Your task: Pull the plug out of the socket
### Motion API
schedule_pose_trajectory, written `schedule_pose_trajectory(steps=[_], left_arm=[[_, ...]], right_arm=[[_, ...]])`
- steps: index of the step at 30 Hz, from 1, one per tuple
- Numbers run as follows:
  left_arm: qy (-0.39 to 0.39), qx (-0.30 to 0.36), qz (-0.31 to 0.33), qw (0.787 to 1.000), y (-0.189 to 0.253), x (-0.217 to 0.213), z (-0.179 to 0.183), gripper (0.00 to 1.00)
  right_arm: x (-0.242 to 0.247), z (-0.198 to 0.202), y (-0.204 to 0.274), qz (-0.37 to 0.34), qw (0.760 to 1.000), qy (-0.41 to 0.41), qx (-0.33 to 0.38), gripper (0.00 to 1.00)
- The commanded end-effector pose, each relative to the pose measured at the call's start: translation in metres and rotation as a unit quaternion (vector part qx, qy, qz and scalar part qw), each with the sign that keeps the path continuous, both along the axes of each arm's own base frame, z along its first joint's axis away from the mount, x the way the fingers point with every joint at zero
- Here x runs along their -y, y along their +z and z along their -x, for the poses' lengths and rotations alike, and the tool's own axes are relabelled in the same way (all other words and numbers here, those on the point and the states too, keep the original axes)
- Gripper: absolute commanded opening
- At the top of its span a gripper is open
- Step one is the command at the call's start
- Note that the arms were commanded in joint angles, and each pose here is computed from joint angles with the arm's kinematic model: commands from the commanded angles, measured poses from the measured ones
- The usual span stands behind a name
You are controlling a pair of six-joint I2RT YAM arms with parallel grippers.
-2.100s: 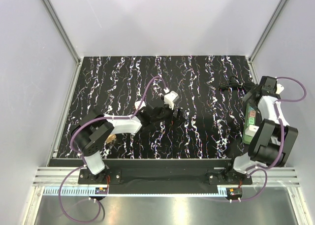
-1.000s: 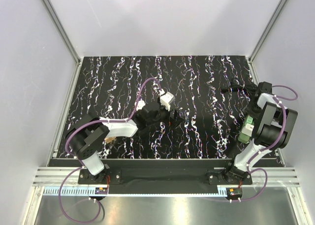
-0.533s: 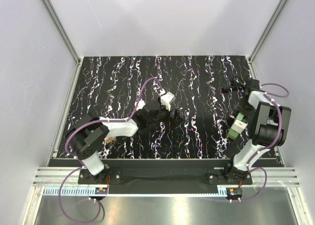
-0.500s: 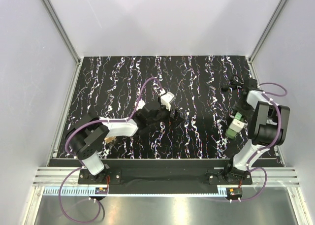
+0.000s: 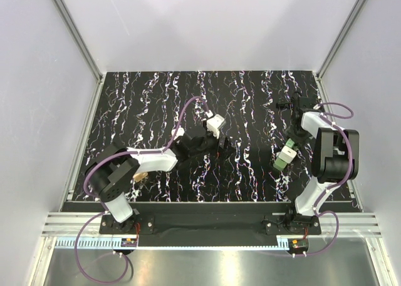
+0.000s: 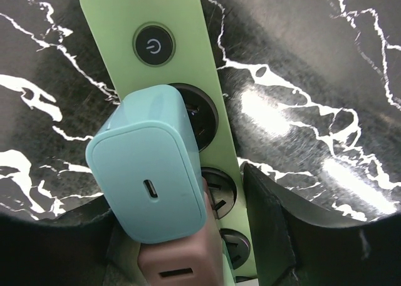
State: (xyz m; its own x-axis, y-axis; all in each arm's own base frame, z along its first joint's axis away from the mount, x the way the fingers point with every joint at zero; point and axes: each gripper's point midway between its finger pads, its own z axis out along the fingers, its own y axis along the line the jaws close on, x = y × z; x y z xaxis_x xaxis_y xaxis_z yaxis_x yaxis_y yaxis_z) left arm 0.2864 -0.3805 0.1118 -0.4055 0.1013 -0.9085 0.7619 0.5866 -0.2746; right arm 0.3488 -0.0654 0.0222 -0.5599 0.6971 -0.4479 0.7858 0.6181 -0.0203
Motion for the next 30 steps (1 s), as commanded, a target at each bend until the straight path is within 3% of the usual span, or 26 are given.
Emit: schedule_pose_trajectory(steps=[1,7,8,9,13,15,22,30], left_arm=[[-0.002,0.028,0.013,1.0,0.017,0.012,-0.013,0.99],[-0.024,0.033,0.019,0.999,0.018,0.021,-0.008,0.99],[-0.031,0.039,0.018,0.999,0.02,0.027,-0.004,0.99],[-0.008,0.041,-0.004,0.999,0.014,0.024,-0.009,0.99],[0.012,0.104,-0.067,0.992,0.013,0.043,-0.005,0.99],[-0.003,0.118,-0.061,0.991,0.017,0.057,0.006,0.99],[-0.046,0.159,-0.015,0.986,0.05,0.102,0.021,0.99],[-0.089,0.15,-0.016,0.985,0.045,0.149,0.03,0.99]], right_arm=[[-0.062,-0.039,0.015,-0.109,0.989,-0.014,0.1,0.41],[-0.069,-0.047,0.013,-0.12,0.985,-0.019,0.125,0.5],[-0.071,-0.049,0.012,-0.125,0.984,-0.014,0.125,0.54],[-0.074,-0.05,0.011,-0.131,0.984,-0.004,0.122,0.68],[-0.088,-0.048,0.015,-0.129,0.983,0.045,0.119,0.89],[-0.089,-0.047,0.022,-0.124,0.982,0.073,0.119,1.0],[-0.074,-0.036,0.045,-0.079,0.982,0.115,0.124,1.0],[-0.066,-0.026,0.03,-0.112,0.98,0.128,0.1,0.95]])
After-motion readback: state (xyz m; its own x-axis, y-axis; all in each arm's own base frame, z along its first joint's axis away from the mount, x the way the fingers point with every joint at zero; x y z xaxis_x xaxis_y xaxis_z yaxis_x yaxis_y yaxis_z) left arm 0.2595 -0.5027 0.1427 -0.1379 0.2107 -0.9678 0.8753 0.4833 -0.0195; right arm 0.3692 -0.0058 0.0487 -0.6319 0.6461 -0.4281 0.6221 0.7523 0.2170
